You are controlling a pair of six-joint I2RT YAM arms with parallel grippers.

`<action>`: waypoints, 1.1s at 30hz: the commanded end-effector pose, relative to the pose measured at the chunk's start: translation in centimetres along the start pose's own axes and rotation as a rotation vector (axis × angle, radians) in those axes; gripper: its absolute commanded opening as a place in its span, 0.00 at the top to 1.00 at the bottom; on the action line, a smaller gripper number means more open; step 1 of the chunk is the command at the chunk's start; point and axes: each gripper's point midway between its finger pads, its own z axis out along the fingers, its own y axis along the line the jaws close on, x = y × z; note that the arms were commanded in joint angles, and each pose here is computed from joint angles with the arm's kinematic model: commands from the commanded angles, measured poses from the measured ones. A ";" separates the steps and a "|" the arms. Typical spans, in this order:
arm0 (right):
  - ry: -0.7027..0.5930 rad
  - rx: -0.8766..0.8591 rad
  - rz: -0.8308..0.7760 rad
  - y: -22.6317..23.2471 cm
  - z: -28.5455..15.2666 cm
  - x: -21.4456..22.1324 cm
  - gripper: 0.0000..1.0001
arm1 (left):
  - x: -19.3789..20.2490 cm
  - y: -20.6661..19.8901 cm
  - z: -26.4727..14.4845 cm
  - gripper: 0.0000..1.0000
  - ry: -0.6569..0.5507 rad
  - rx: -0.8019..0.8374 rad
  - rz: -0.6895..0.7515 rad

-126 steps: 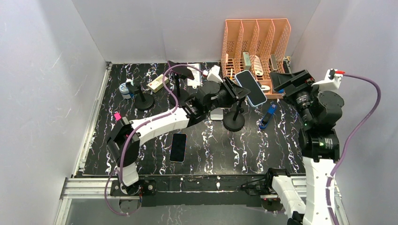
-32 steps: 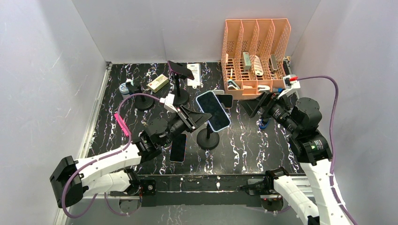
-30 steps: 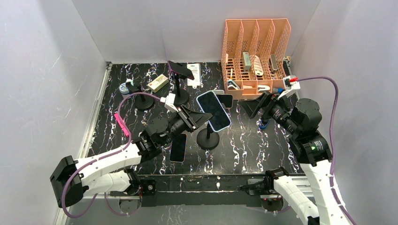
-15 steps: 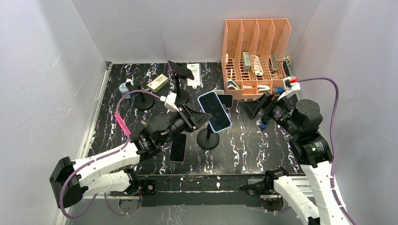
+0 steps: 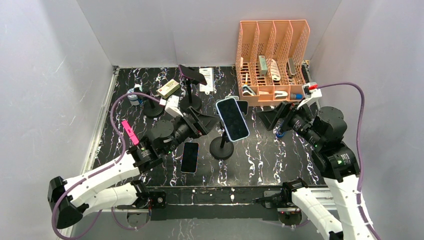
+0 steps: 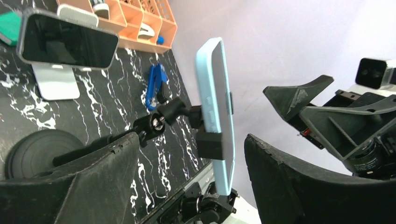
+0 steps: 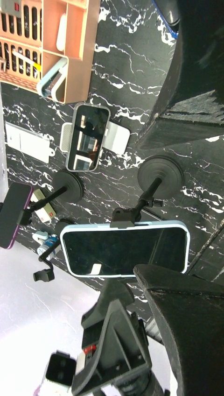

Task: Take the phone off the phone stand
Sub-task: Move the phone stand with the phone to the center of the board.

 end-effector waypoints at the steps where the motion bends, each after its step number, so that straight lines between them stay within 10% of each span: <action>1: -0.049 0.093 -0.043 -0.7 -0.9 -2.1 0.01 | -3.3 -1.0 -1.2 0.20 -0.093 -0.020 0.085; 14: -0.168 0.618 0.070 -7.5 -2.1 -6.1 0.01 | -8.7 1.6 -3.7 0.20 -0.247 -0.293 0.247; 33: -0.001 0.080 -0.156 3.8 0.6 -4.8 0.01 | -8.6 4.9 -5.5 0.20 -0.235 -0.415 0.342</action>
